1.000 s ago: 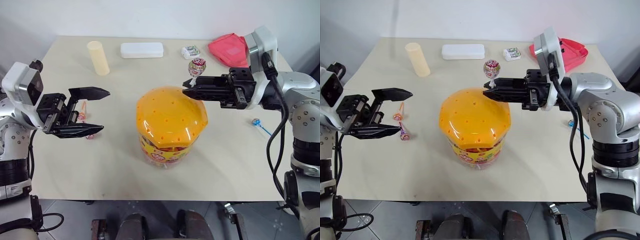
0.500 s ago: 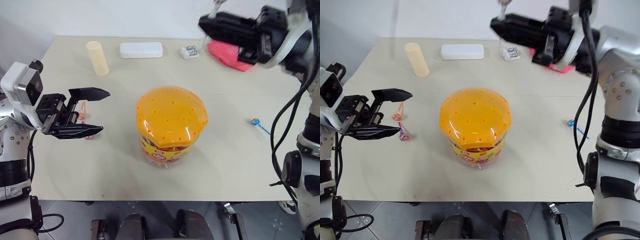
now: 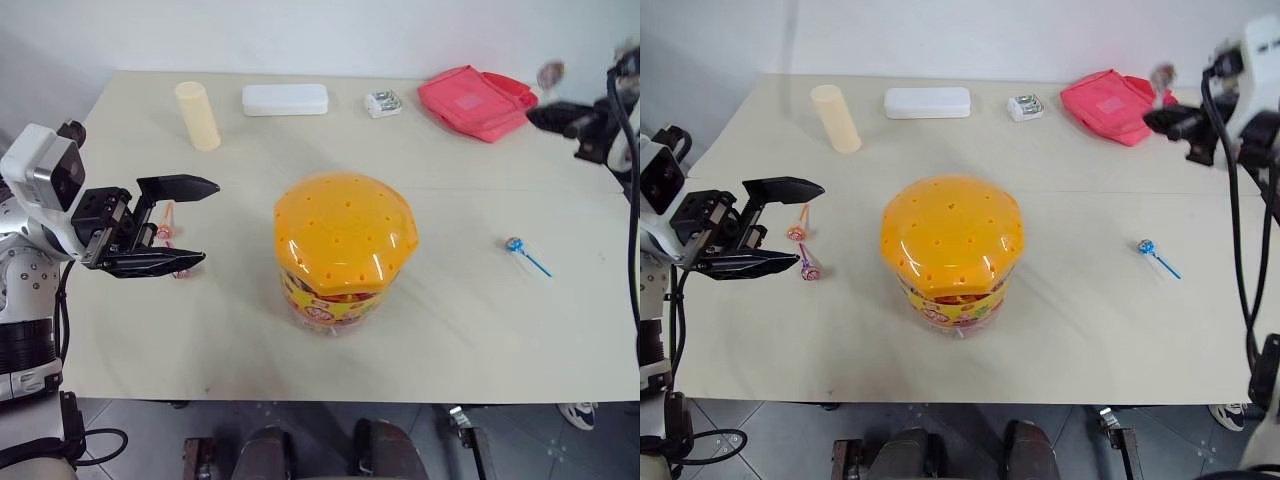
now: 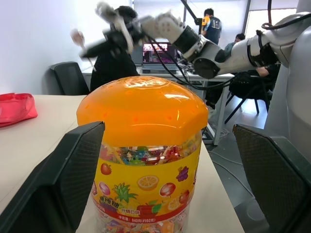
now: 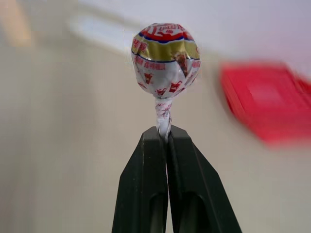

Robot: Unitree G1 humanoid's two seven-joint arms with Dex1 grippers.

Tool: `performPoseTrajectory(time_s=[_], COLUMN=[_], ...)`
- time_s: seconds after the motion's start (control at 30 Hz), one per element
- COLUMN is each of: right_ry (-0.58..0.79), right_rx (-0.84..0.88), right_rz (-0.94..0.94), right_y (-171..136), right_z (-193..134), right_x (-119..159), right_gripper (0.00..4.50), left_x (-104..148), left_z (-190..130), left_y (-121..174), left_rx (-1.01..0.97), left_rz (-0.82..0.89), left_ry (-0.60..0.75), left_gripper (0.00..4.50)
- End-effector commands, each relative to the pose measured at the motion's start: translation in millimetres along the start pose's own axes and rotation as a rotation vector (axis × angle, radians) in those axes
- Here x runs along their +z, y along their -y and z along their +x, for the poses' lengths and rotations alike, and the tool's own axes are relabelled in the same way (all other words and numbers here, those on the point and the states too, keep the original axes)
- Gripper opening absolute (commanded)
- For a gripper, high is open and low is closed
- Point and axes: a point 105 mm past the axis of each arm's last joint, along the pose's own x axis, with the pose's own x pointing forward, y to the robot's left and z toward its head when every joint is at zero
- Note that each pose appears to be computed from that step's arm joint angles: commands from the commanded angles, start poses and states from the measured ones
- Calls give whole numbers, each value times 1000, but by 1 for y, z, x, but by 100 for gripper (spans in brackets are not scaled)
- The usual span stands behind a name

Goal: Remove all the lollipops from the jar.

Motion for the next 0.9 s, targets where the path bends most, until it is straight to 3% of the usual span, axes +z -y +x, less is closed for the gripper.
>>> performPoseTrajectory(time_s=[0.03,0.13,0.27,0.43,0.63,0.77,0.9], right_ry=[-75,-278,-428,-510,-529,-531,-495], right_rx=[-163,-313,-436,-470,-495,-481,-469], right_rz=[5,57,119,213,263,285,296], right_y=[38,71,94,98,99,95,94], right_z=[-21,-37,-56,-58,-54,-48,-46], right_x=[-20,-75,-122,-165,-193,-200,-193], right_gripper=[2,2,2,2,2,95,224], left_x=[3,5,6,5,0,-4,-7], left_z=[-1,-2,-6,-8,-10,-12,-16], left_y=[6,7,8,9,10,6,0], left_rx=[-28,-27,-16,0,29,80,148], left_rz=[19,23,20,10,-22,-51,-77], left_ry=[6,6,-13,-24,-45,-66,-78], left_gripper=[450,450,450,450,450,450,450])
